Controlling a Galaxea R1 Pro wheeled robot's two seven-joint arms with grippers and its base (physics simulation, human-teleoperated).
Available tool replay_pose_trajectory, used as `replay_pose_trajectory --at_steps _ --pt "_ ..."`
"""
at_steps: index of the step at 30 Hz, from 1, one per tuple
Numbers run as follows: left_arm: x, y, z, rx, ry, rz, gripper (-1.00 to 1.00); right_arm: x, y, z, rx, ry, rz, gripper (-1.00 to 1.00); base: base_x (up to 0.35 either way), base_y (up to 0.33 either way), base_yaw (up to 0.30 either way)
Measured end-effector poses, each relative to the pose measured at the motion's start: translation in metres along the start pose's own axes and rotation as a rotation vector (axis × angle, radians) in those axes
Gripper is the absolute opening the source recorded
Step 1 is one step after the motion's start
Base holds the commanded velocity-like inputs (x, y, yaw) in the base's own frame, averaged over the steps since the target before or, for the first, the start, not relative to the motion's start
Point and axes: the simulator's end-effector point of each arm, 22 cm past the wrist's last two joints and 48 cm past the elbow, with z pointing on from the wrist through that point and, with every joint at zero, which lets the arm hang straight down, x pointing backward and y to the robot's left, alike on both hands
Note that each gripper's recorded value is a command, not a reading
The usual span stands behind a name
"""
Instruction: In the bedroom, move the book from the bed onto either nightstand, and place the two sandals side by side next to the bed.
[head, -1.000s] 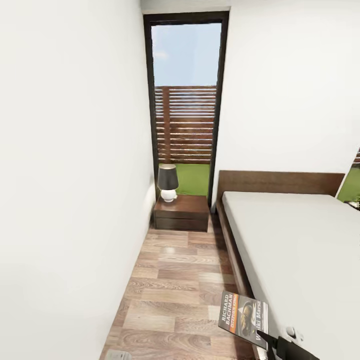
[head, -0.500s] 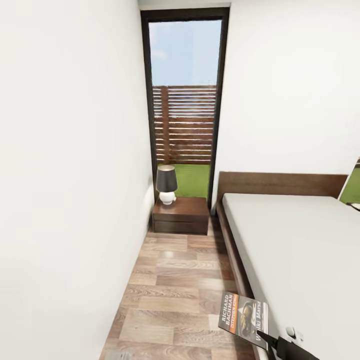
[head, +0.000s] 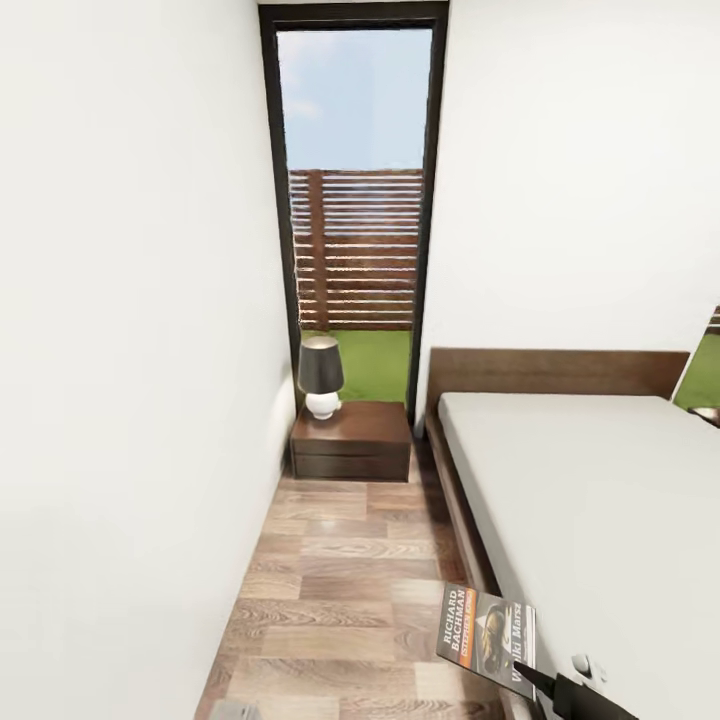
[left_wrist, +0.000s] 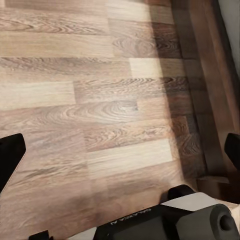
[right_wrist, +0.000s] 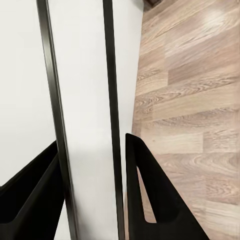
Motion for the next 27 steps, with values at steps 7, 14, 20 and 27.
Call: replay_pose_trajectory --at_steps 7,14,20,27 --pt "0.0 0.0 0.0 0.0 0.0 0.0 1.0 0.0001 0.0 0.0 0.0 0.001 0.0 -1.0 0.328 0.0 -0.004" --pt "0.0 0.0 0.0 0.0 0.0 0.0 1.0 0.0001 0.0 0.0 0.0 0.0 0.0 -1.0 0.328 0.0 0.0" --pt "0.0 0.0 0.0 0.0 0.0 0.0 1.0 0.0002 -0.0003 0.0 0.001 0.001 0.0 -1.0 0.328 0.0 0.0" --pt "0.0 -0.0001 0.0 0.001 0.0 0.0 1.0 0.0 -0.0003 0.0001 0.001 0.0 0.0 -1.0 0.328 0.0 0.0"
